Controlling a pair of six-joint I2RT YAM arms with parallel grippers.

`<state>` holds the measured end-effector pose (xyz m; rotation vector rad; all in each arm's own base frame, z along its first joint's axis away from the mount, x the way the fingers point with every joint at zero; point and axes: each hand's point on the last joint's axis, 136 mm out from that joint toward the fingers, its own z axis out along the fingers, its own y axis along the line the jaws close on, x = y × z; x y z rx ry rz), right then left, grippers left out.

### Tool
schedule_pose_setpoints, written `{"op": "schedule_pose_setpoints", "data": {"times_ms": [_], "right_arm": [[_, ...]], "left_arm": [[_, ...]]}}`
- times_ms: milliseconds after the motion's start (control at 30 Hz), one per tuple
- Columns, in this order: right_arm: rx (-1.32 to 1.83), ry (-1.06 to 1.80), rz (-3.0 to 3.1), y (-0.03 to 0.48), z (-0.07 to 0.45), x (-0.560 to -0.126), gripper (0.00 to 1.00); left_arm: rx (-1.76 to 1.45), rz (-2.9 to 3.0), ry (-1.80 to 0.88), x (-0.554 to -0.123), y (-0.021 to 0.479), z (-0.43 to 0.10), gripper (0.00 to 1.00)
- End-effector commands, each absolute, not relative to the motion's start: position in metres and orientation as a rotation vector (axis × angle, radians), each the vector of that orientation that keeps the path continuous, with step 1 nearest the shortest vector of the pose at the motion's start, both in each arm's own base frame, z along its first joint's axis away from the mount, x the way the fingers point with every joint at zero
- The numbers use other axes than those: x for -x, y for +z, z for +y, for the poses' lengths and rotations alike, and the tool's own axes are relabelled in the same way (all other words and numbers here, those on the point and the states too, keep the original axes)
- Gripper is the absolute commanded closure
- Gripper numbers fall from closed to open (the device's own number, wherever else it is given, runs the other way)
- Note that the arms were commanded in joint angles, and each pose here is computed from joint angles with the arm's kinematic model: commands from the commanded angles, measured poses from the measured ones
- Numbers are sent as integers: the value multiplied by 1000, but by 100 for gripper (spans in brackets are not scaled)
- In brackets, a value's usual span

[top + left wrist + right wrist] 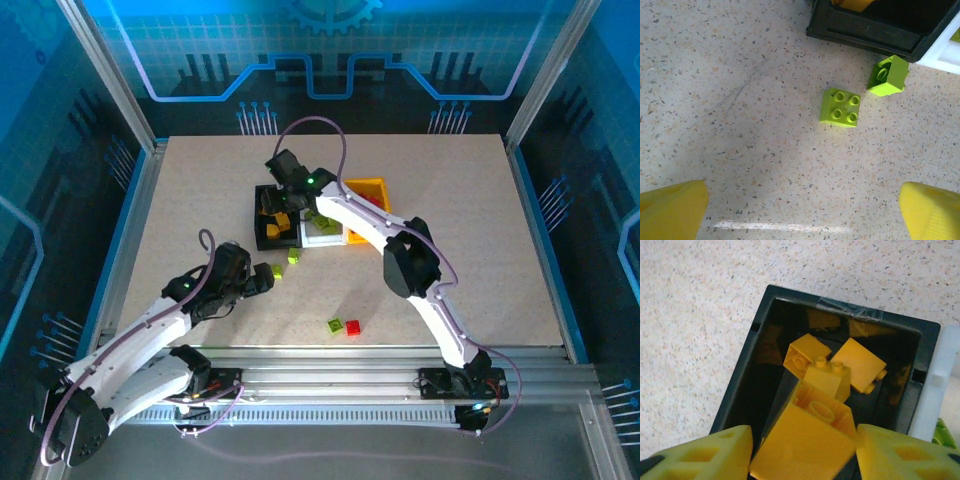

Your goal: Sort the legos into containers by color

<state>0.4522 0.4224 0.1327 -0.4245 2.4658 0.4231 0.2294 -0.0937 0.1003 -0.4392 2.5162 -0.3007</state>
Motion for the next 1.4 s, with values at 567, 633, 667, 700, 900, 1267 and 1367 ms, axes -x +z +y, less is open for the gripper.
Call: {"op": "schedule_pose_setpoints", "data": {"times_ms": [567, 633, 667, 700, 900, 1267, 1367], "right_arm": [[324, 547, 2277, 233, 349, -400, 26], [308, 547, 2291, 227, 335, -389, 26], [303, 547, 2292, 226, 330, -385, 26], [293, 544, 2298, 224, 324, -381, 26], [245, 538, 2304, 220, 296, -362, 25], [186, 525, 2293, 223, 267, -350, 25], [171, 522, 2297, 222, 264, -350, 25]], "left_arm": [[291, 2678, -275, -268, 69, -131, 13], [259, 2697, -227, -276, 58, -135, 15], [250, 2701, -193, -280, 54, -135, 17], [240, 2701, -151, -284, 50, -135, 20], [242, 2695, -23, -305, 29, -132, 31], [231, 2717, -22, -310, 14, -137, 62], [253, 2714, -62, -300, 23, -136, 66]]}}
